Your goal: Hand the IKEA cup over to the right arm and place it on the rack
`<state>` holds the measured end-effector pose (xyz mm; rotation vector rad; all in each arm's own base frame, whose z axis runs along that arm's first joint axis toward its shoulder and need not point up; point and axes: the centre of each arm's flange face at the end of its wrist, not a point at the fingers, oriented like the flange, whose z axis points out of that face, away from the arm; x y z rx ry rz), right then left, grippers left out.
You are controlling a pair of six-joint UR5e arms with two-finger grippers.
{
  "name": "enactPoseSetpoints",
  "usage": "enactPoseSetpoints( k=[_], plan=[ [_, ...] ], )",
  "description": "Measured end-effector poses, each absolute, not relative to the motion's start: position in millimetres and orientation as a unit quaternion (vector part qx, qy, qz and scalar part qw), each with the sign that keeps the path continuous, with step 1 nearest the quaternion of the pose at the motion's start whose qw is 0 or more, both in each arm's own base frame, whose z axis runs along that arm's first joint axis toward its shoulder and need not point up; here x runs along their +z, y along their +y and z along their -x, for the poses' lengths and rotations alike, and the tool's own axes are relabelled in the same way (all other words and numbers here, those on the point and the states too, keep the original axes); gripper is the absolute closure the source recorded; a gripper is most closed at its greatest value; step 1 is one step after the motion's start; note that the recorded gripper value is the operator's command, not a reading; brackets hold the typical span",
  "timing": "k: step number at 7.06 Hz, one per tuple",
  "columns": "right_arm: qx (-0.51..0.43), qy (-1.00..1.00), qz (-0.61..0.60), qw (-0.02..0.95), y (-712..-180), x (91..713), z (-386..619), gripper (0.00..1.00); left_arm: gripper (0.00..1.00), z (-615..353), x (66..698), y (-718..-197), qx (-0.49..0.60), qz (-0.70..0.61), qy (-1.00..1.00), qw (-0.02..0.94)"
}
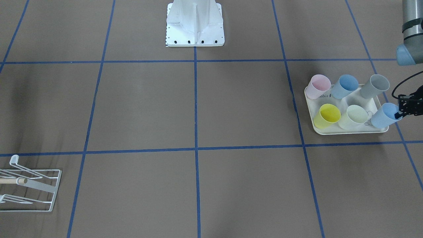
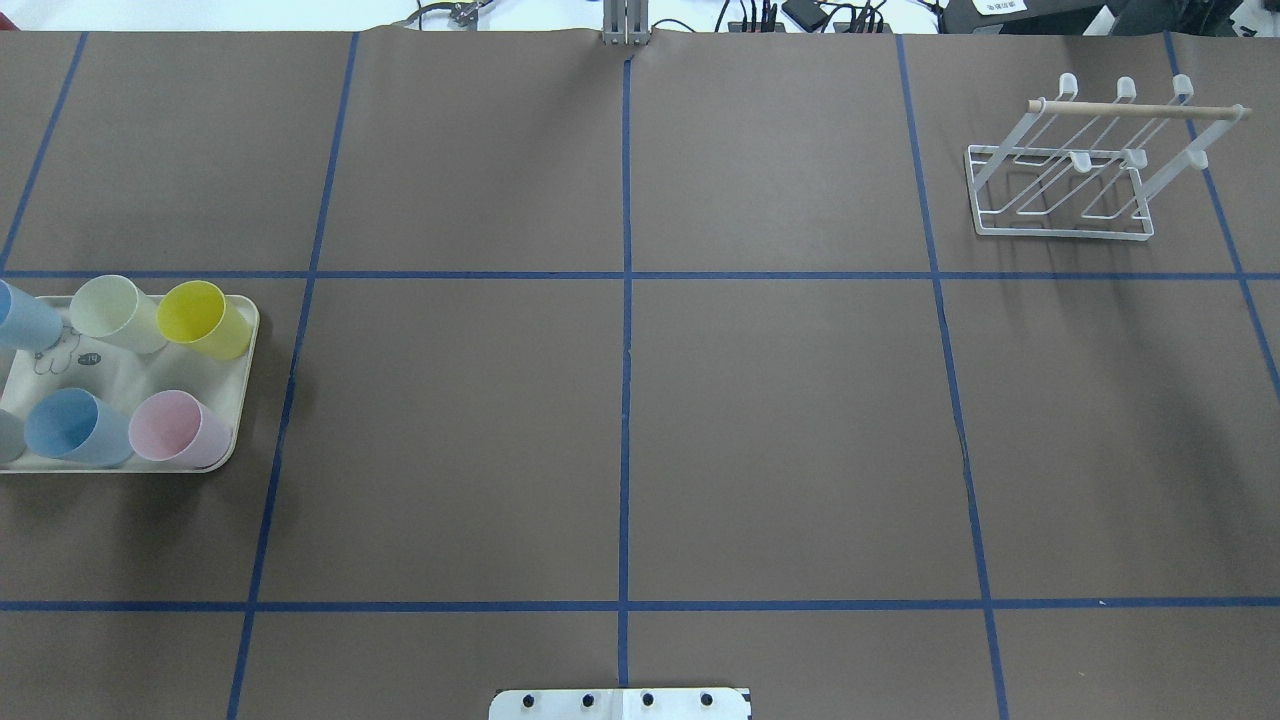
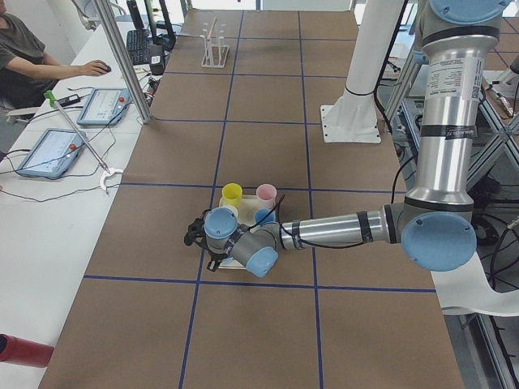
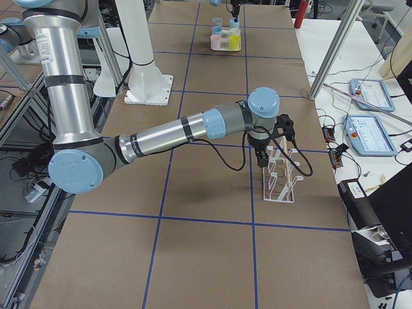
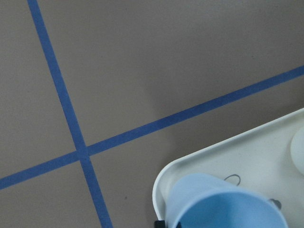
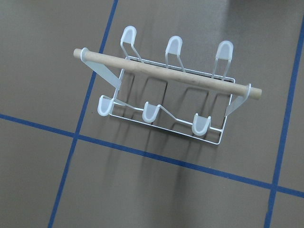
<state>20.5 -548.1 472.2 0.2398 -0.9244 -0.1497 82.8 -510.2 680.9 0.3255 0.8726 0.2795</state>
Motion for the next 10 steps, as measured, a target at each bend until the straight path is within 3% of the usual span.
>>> enactPoseSetpoints(
  k=[6, 10],
  plan=[
    [-0.069, -0.403, -0.148, 0.901, -564, 456, -21, 0.00, 1.00, 86, 565, -556, -0.025, -0.272, 0.387, 0.881],
    [0.082, -0.416, -0.217, 0.879, -579, 406, 14, 0.00, 1.00, 83, 483, -576, -0.172, -0.321, 0.443, 0.819]
  ],
)
